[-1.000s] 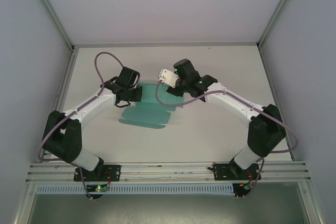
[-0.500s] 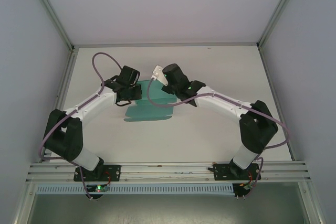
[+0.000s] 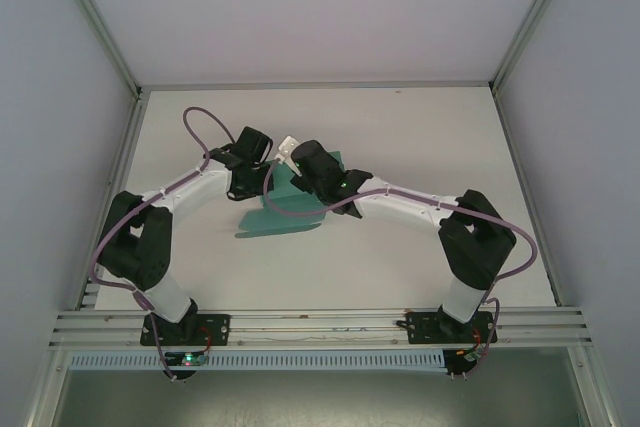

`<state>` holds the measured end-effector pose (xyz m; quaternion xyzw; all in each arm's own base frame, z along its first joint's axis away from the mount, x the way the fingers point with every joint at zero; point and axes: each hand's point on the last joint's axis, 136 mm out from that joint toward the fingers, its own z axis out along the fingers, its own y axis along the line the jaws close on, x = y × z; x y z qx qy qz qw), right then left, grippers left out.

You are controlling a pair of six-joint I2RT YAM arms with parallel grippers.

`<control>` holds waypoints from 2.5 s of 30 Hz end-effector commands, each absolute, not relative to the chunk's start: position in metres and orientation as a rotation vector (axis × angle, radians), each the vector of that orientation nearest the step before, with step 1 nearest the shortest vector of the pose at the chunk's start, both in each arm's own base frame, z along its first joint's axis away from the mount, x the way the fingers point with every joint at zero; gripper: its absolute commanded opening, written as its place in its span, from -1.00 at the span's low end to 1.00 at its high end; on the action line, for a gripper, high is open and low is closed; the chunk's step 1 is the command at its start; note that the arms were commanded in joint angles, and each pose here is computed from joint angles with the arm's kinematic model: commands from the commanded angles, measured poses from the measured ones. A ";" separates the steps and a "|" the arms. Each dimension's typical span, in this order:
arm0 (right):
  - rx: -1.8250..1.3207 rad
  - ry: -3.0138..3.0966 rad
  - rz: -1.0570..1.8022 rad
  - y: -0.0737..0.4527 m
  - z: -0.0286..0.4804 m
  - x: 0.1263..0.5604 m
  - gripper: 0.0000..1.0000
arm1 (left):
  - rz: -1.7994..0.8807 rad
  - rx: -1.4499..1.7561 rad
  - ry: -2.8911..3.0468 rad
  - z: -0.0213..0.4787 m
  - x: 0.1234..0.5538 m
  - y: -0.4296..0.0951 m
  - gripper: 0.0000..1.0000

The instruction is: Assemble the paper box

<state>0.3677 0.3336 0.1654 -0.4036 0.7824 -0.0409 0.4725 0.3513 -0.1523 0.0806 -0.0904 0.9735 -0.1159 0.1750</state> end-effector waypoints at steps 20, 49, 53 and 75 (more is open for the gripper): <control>-0.511 1.849 0.337 0.217 0.266 0.330 0.97 | -0.394 0.031 2.491 0.131 0.353 -0.158 -1.00; -0.353 1.836 0.384 0.257 0.231 0.398 0.97 | -0.404 0.005 2.513 0.129 0.346 -0.168 -1.00; -0.393 1.880 0.270 0.228 0.231 0.377 0.97 | -0.338 -0.034 2.513 0.129 0.348 -0.158 -1.00; -0.500 2.179 0.382 0.180 0.158 0.281 0.97 | -0.554 0.073 2.369 0.153 0.355 -0.187 -1.00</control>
